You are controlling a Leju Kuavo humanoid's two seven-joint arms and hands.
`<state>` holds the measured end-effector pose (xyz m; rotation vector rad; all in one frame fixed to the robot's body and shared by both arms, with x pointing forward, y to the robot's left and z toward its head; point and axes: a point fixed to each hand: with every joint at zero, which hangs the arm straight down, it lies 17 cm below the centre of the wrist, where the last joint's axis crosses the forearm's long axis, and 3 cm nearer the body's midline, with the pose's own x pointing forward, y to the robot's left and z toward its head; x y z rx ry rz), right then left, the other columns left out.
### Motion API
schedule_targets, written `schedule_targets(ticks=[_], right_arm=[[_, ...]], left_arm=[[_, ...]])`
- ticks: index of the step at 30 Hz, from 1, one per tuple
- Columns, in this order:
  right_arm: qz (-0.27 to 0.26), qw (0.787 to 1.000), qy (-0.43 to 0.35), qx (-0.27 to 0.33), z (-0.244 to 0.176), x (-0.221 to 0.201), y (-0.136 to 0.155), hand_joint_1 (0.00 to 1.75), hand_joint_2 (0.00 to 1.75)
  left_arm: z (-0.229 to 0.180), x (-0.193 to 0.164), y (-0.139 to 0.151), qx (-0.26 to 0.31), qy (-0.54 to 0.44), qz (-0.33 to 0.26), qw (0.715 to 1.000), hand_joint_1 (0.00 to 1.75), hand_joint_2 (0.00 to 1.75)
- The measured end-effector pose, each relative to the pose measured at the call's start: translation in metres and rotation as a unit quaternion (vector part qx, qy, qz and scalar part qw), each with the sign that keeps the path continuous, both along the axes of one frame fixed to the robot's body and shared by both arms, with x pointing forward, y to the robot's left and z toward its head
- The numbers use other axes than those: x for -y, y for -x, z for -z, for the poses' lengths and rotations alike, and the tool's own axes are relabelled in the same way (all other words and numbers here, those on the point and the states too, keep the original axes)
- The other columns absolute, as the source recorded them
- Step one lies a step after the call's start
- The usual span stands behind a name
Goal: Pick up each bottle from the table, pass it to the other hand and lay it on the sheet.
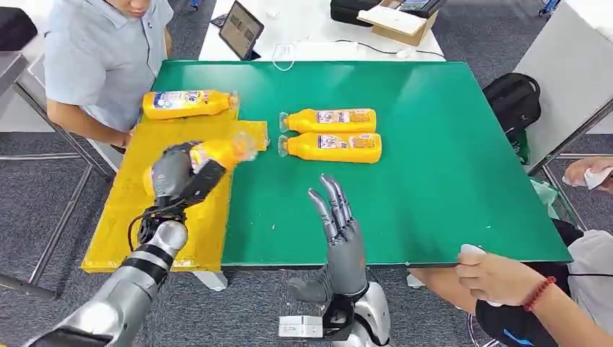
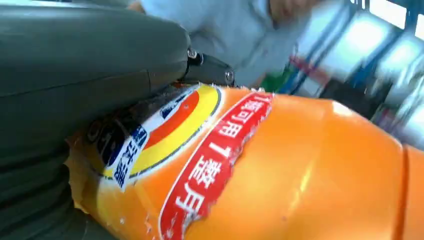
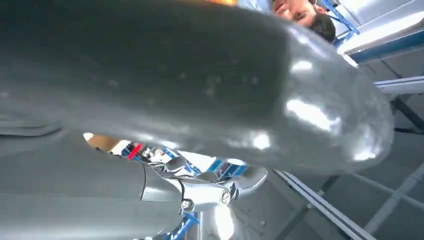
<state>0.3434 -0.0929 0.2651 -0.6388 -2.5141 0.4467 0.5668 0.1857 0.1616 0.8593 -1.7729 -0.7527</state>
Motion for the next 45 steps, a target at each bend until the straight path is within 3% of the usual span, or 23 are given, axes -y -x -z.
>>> schedule_targets(ticks=[6, 13, 14, 15, 16, 17, 18, 26, 33, 34, 37, 42, 45], right_arm=[[-0.008, 1.000, 0.002, -0.018, 0.014, 0.000, -0.002, 0.00, 0.00], [-0.009, 0.999, 0.011, -0.033, 0.027, 0.002, -0.004, 0.00, 0.00], [-0.009, 0.999, 0.012, -0.034, 0.028, 0.002, -0.005, 0.00, 0.00], [-0.010, 0.999, 0.013, -0.035, 0.030, 0.002, -0.005, 0.00, 0.00], [-0.010, 0.999, 0.014, -0.036, 0.031, 0.002, -0.005, 0.00, 0.00], [-0.010, 0.999, 0.015, -0.037, 0.032, 0.003, -0.005, 0.00, 0.00], [-0.010, 0.999, 0.016, -0.038, 0.033, 0.003, -0.006, 0.00, 0.00], [-0.010, 0.999, 0.019, -0.048, 0.041, 0.004, -0.008, 0.00, 0.00], [-0.010, 0.998, 0.018, -0.052, 0.043, 0.005, -0.009, 0.00, 0.00], [-0.010, 0.998, 0.018, -0.052, 0.043, 0.005, -0.009, 0.00, 0.00], [-0.009, 0.998, 0.019, -0.052, 0.043, 0.006, -0.009, 0.00, 0.00], [-0.009, 0.998, 0.036, -0.044, 0.043, 0.002, -0.007, 0.00, 0.00], [-0.008, 0.998, 0.037, -0.043, 0.043, 0.002, -0.006, 0.00, 0.00]], left_arm=[[0.063, 0.015, -0.005, -0.121, -0.123, 0.033, 0.984, 1.75, 1.75], [0.086, 0.019, -0.004, -0.165, -0.180, 0.049, 0.968, 1.61, 1.75], [0.088, 0.020, -0.003, -0.169, -0.184, 0.051, 0.967, 1.29, 1.75], [0.090, 0.020, -0.002, -0.173, -0.185, 0.053, 0.966, 0.38, 1.75], [0.091, 0.020, -0.002, -0.174, -0.186, 0.053, 0.965, 0.02, 1.75], [0.093, 0.021, -0.002, -0.178, -0.188, 0.055, 0.964, 0.00, 1.75], [0.095, 0.022, -0.001, -0.183, -0.190, 0.058, 0.963, 0.00, 0.00], [0.109, 0.044, 0.010, -0.229, -0.165, 0.120, 0.952, 0.00, 0.00], [0.082, 0.086, 0.022, -0.237, 0.028, 0.217, 0.947, 0.00, 0.00], [0.069, 0.090, 0.021, -0.215, 0.062, 0.227, 0.948, 0.00, 1.75], [0.033, 0.090, 0.014, -0.158, 0.117, 0.230, 0.953, 0.00, 1.75], [-0.061, 0.065, 0.018, 0.033, 0.237, 0.190, 0.952, 0.00, 1.75], [-0.082, 0.057, 0.024, 0.067, 0.255, 0.185, 0.947, 0.00, 1.75]])
